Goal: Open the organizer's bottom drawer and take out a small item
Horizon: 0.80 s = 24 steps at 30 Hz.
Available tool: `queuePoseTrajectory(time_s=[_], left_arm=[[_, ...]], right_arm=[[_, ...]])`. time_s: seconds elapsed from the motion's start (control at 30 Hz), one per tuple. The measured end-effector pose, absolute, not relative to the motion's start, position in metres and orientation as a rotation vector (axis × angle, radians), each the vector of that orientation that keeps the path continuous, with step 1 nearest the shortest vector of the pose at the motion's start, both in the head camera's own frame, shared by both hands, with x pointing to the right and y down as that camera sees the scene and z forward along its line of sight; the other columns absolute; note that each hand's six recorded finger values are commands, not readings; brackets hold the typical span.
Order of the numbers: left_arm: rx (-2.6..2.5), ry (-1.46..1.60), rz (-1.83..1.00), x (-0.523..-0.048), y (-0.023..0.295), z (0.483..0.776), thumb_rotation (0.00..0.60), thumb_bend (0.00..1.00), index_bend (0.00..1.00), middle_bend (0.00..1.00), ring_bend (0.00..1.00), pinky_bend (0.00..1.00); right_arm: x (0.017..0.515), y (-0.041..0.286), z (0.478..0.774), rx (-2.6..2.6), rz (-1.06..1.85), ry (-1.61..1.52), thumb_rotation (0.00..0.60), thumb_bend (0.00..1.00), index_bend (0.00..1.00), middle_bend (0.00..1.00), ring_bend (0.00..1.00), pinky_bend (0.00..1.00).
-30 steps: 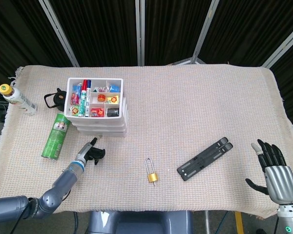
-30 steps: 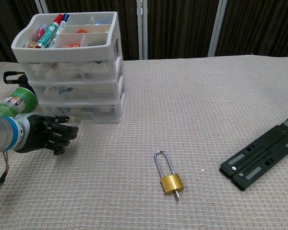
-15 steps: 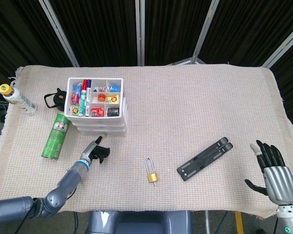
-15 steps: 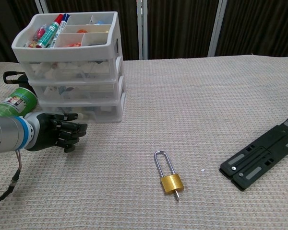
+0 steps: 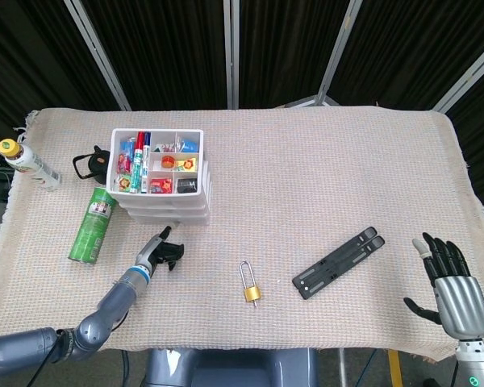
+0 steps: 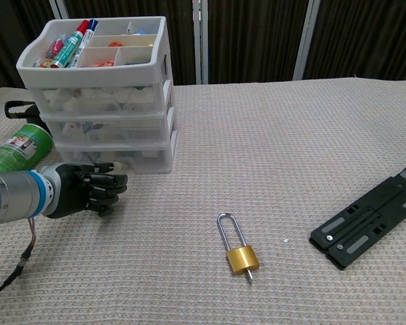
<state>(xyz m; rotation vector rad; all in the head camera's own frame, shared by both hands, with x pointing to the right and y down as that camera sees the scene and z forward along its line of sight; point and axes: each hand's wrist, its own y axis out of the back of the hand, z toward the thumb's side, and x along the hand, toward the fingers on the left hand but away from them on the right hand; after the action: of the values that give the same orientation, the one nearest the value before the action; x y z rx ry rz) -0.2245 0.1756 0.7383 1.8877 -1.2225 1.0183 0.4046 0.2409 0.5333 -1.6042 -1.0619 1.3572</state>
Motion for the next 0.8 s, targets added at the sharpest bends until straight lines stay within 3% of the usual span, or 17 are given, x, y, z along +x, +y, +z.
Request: queuePoseTrajectory(time_s=[0.8], left_arm=[[1.907,-1.202,0.916,-0.220,0.185,0.742,0.600,0.70,0.10,0.84,0.83,0.76]], right_arm=[[0.405,0.242,0.533,-1.598,1.370,-1.070,0.600,0.00,0.00,0.00,0.00,0.00]])
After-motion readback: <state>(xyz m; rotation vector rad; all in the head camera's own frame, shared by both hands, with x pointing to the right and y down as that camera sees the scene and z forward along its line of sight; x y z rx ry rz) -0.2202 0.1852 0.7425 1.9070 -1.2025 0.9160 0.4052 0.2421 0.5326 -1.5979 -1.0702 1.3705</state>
